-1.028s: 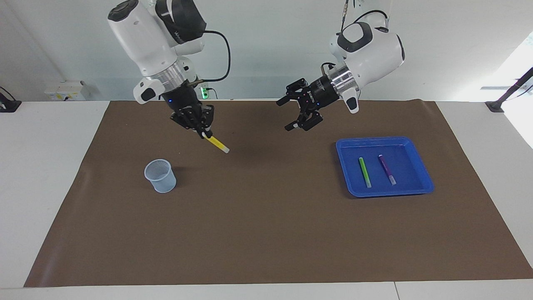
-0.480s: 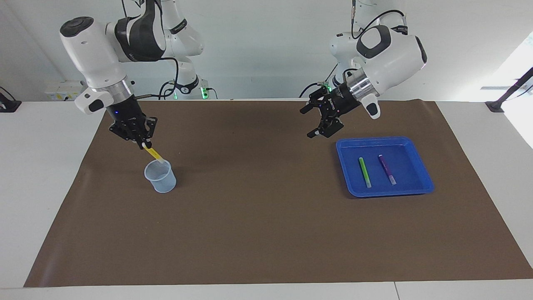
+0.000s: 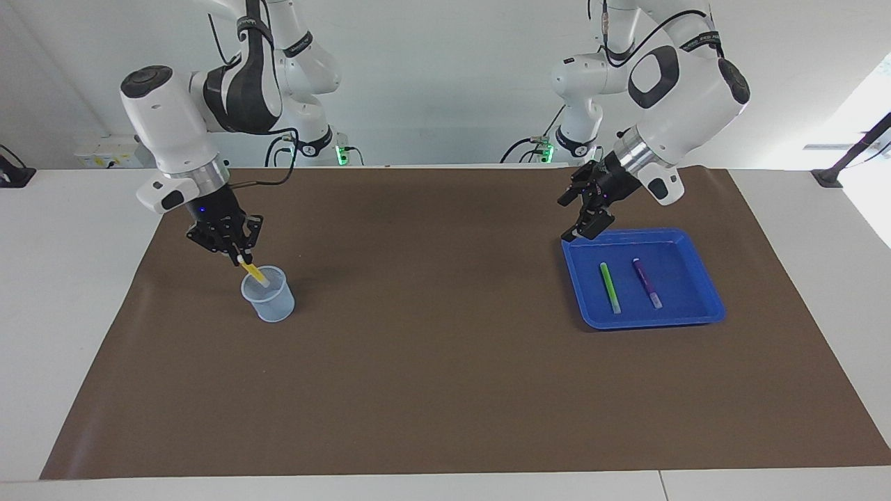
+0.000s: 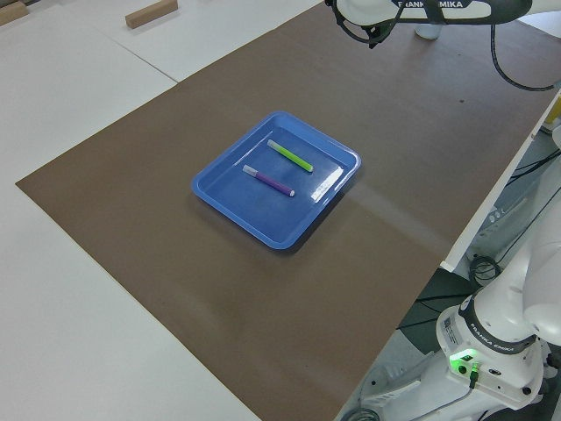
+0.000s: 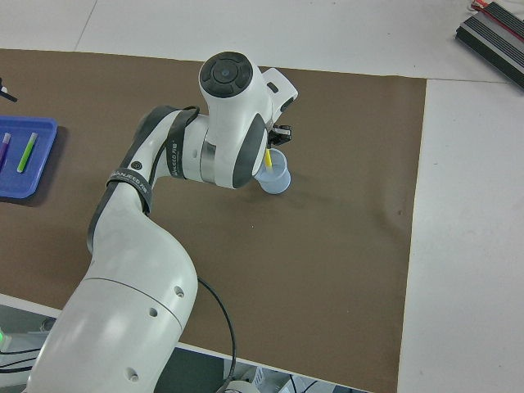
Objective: Transfer and insert pens with both arms
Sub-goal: 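Carry the yellow pen to the cup with the right gripper while the left gripper returns, then drop the yellow pen into the cup and withdraw the right gripper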
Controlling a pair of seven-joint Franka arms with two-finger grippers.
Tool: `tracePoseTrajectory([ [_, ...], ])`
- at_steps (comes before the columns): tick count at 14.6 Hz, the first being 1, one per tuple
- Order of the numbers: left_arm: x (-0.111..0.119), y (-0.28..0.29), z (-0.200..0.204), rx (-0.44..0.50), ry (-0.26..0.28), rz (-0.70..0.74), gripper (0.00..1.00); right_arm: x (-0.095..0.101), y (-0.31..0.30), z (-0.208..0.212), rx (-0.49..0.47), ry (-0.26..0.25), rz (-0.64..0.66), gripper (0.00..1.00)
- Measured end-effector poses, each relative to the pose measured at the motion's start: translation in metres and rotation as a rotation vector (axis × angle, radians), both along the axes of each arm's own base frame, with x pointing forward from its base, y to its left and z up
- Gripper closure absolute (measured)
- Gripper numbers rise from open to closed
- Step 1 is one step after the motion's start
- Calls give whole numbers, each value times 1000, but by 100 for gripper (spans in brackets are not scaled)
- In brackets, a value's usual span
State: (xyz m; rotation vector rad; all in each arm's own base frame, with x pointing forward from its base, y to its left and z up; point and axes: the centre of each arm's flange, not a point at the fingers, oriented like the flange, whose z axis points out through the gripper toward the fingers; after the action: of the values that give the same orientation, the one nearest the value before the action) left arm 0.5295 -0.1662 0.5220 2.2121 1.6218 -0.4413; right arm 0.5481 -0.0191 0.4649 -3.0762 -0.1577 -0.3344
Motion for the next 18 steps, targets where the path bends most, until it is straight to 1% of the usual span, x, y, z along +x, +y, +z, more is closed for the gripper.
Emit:
tracePoseTrajectory([
  [2, 6, 35, -3, 14, -42, -84, 0, -1, 0, -15, -9, 6, 6, 83],
  [4, 9, 69, -9, 74, -81, -174, 0, -5, 1, -32, -12, 19, 20, 83],
  [7, 7, 91, -25, 143, -128, -363, 0, -12, 0, -56, -19, 35, 51, 83],
  [10, 6, 114, -39, 159, -175, -523, 0, -14, 1, -61, -20, 42, 56, 83],
  [12, 11, 125, -49, 185, -222, -626, 0, -14, 1, -61, -20, 43, 57, 82],
  [13, 15, 128, -55, 203, -243, -687, 0, -14, 1, -61, -20, 43, 57, 78],
  [14, 18, 131, -64, 222, -256, -758, 0, -14, 1, -61, -20, 43, 57, 69],
  [15, 20, 134, -72, 237, -263, -830, 0, -14, 1, -61, -20, 43, 57, 56],
  [17, 24, 142, -90, 256, -279, -963, 0, -14, 1, -61, -20, 43, 57, 36],
  [18, 26, 146, -99, 262, -286, -1017, 0, -14, 1, -61, -20, 43, 57, 23],
])
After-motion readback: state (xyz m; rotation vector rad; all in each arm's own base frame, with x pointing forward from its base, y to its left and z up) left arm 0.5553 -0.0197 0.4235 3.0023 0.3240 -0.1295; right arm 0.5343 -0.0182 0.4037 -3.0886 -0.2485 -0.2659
